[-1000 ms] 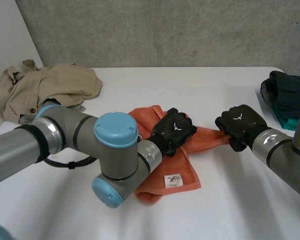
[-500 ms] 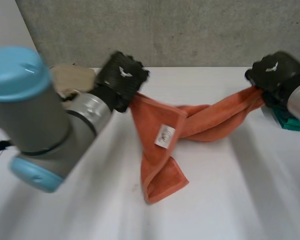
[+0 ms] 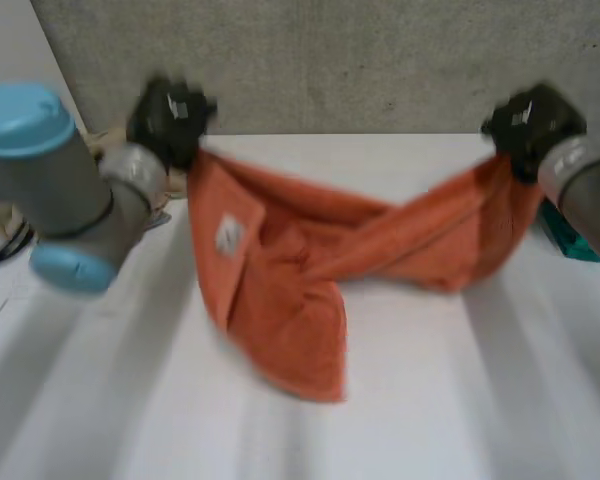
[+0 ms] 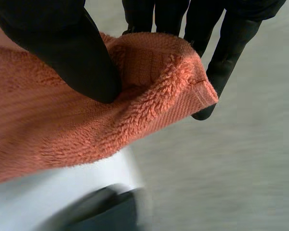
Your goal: Fold the laundry.
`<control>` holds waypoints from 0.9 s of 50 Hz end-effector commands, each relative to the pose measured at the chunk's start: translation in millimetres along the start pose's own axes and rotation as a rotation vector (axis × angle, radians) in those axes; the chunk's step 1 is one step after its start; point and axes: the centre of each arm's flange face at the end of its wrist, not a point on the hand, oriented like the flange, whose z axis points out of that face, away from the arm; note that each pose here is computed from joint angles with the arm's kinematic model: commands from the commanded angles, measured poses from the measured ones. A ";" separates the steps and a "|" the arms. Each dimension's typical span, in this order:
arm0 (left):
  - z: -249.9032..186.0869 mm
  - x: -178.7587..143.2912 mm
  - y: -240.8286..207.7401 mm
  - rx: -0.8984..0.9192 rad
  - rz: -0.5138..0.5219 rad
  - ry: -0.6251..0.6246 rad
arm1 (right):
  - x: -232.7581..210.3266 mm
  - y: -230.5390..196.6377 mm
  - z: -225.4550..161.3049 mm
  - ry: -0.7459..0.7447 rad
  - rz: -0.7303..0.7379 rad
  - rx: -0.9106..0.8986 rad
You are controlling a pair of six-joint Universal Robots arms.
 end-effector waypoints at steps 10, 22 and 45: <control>27.8 -76.4 -86.0 0.436 -0.083 -0.302 | 53.0 -56.7 4.5 0.502 -0.007 0.406; -49.7 20.7 17.2 -0.005 -0.130 0.008 | -52.8 26.1 -28.5 0.093 -0.008 0.135; -121.2 45.2 20.5 -0.153 -0.142 0.137 | -113.9 63.9 -80.3 -0.239 0.023 -0.039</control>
